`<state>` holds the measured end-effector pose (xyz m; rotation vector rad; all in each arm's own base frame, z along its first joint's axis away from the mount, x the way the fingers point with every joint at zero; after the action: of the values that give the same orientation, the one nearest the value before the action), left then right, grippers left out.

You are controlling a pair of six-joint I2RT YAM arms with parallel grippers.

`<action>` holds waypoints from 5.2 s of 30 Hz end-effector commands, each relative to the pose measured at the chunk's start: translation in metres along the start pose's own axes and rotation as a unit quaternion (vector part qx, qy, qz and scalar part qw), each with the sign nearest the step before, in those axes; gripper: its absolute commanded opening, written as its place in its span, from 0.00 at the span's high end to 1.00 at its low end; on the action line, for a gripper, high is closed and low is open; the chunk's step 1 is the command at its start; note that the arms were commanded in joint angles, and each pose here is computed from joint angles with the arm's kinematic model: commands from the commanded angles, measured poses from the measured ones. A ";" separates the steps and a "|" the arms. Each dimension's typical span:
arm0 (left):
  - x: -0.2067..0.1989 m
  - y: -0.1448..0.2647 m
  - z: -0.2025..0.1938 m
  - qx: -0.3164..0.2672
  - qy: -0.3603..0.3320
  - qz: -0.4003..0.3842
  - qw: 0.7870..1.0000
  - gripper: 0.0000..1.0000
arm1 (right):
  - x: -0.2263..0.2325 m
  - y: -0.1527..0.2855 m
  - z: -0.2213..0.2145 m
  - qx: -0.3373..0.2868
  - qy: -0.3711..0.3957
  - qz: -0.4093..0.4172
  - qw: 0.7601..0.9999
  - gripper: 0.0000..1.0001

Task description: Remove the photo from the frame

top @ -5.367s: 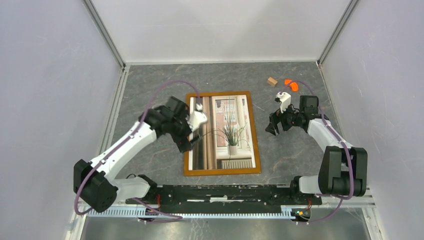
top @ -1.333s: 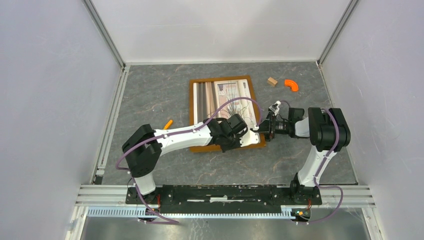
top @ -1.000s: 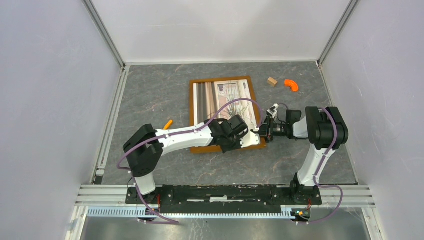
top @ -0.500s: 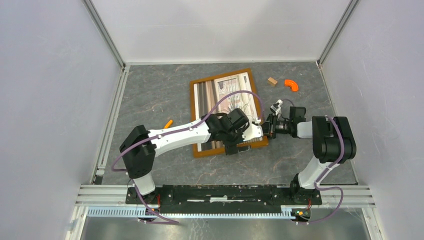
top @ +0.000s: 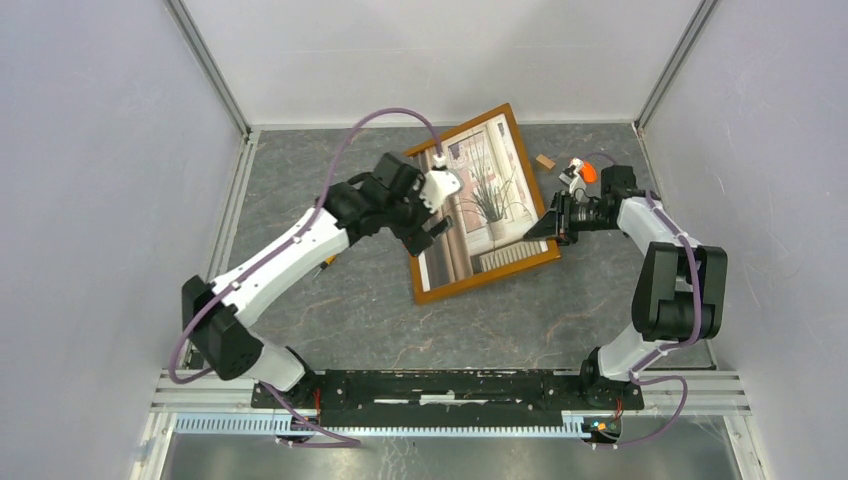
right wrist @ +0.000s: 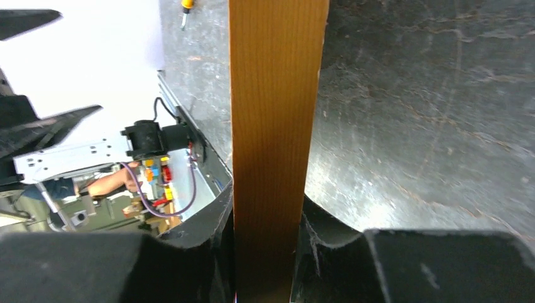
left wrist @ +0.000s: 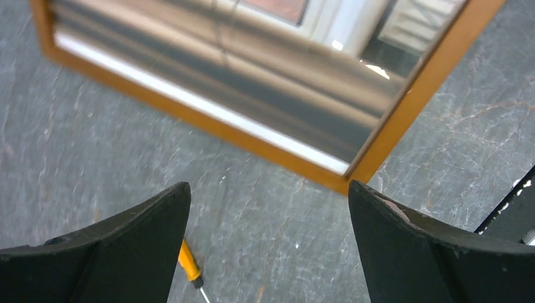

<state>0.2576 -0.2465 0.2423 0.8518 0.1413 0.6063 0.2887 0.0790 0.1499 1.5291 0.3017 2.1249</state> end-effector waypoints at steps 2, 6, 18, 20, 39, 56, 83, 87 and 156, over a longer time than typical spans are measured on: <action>0.016 0.043 0.000 -0.038 0.062 0.016 0.997 0.00 | 0.018 0.035 0.043 -0.036 0.207 -0.090 0.974 1.00; 0.026 0.059 -0.008 -0.049 0.083 0.037 0.995 0.00 | 0.042 0.060 0.072 -0.059 0.271 -0.140 0.950 1.00; 0.058 0.079 -0.024 -0.057 0.147 0.082 0.984 0.00 | 0.131 0.126 0.132 -0.111 0.470 -0.247 0.840 1.00; 0.067 0.082 -0.026 -0.056 0.161 0.099 0.980 0.00 | 0.147 0.129 0.136 -0.116 0.499 -0.263 0.818 1.00; 0.138 0.109 -0.052 -0.078 0.316 0.133 0.936 0.00 | 0.175 0.053 0.077 -0.047 0.639 -0.296 0.708 1.00; 0.143 0.092 -0.071 -0.100 0.381 0.133 0.909 0.00 | 0.108 -0.057 -0.024 -0.014 0.646 -0.399 0.651 1.00; 0.152 0.080 -0.108 -0.070 0.372 0.157 0.912 0.00 | 0.010 -0.091 -0.155 0.176 0.767 -0.237 0.570 0.25; 0.153 0.077 -0.109 -0.067 0.371 0.152 0.914 0.00 | 0.012 -0.090 -0.160 0.185 0.767 -0.225 0.572 0.12; 0.070 -0.067 -0.150 0.198 0.267 0.020 0.943 0.87 | -0.100 -0.017 -0.015 0.093 0.282 -0.269 0.916 0.19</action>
<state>0.3180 -0.1389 0.0861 1.1057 0.7228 0.9113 0.3166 0.0351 0.0634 0.6814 0.9949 1.9926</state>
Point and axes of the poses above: each gripper's point midway between its finger pads, its own y axis back along the fingers, its own x axis along the line the jaws close on, z = x × y, the point moved 5 cm from there along y, back along the fingers, and after that the axes turned 5 degrees about y, right-handed, at the moved point
